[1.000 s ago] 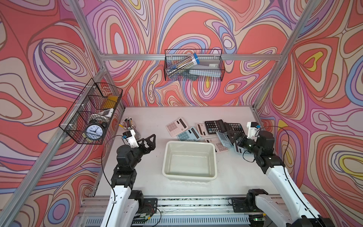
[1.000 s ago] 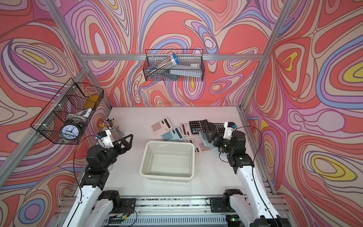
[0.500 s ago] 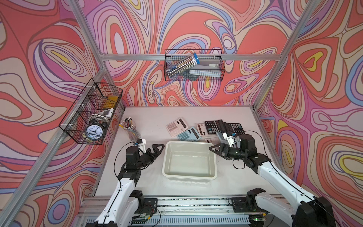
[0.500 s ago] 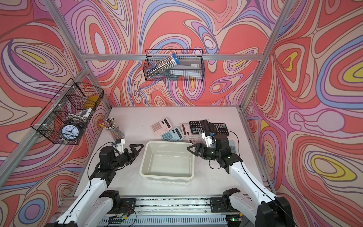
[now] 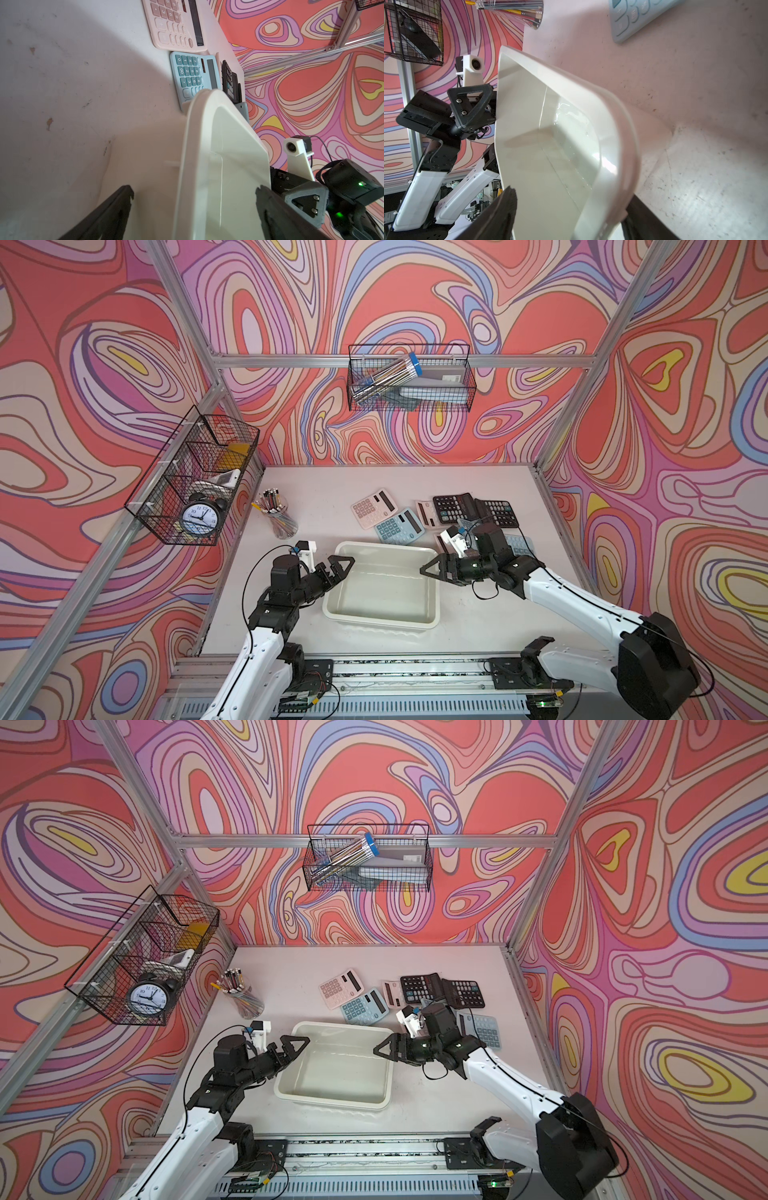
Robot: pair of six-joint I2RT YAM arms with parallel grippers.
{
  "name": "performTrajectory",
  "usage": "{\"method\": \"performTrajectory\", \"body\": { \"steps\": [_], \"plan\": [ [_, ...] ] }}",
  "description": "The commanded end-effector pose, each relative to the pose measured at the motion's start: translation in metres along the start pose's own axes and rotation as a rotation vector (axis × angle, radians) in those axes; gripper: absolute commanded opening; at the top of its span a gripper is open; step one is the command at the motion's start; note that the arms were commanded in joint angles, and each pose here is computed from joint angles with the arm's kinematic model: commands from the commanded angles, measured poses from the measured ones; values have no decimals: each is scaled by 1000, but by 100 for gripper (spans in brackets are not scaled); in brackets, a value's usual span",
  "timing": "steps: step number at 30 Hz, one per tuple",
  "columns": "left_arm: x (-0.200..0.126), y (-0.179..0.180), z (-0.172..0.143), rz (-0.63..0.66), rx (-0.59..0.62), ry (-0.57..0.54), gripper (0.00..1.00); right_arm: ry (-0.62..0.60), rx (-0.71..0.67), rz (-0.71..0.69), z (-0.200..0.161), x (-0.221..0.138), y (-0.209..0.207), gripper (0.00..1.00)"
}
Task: Put the calculator in the storage box
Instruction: Move the storage box to the center of the board.
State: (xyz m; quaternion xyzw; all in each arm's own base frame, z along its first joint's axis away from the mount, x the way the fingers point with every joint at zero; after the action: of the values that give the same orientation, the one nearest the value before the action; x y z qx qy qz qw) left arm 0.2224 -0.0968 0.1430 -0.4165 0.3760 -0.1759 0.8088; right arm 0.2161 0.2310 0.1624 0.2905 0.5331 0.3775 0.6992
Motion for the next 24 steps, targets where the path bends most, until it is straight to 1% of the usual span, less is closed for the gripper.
{"method": "performTrajectory", "body": {
  "steps": [1,9,14,15,19,24],
  "plan": [
    [3,7,3,71,17,16,95,-10,-48,50,12,11,19,77],
    [7,6,32,160,43,-63,93,-45,-58,110,38,36,34,76],
    [11,9,52,207,41,-87,92,-66,-70,130,55,47,41,76],
    [9,-2,64,192,55,-114,92,-69,-70,128,58,50,41,76],
    [15,2,84,225,43,-129,92,-81,-73,99,69,58,37,77],
    [20,9,104,246,13,-147,93,-110,-93,8,79,59,29,78]
  ]
}}
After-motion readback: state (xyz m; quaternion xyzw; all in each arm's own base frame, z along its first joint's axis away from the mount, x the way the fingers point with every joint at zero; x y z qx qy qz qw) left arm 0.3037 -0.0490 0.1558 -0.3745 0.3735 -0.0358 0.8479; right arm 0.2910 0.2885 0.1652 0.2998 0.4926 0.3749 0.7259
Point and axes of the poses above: each gripper's point midway between its finger pads, its own x axis out along the fingers, its own y axis along the line the jaws close on, z = x × y, the point moved 3 cm from there along -x, back along the fingers, and after that the axes turned 2 degrees about x, right-handed, at the moved point
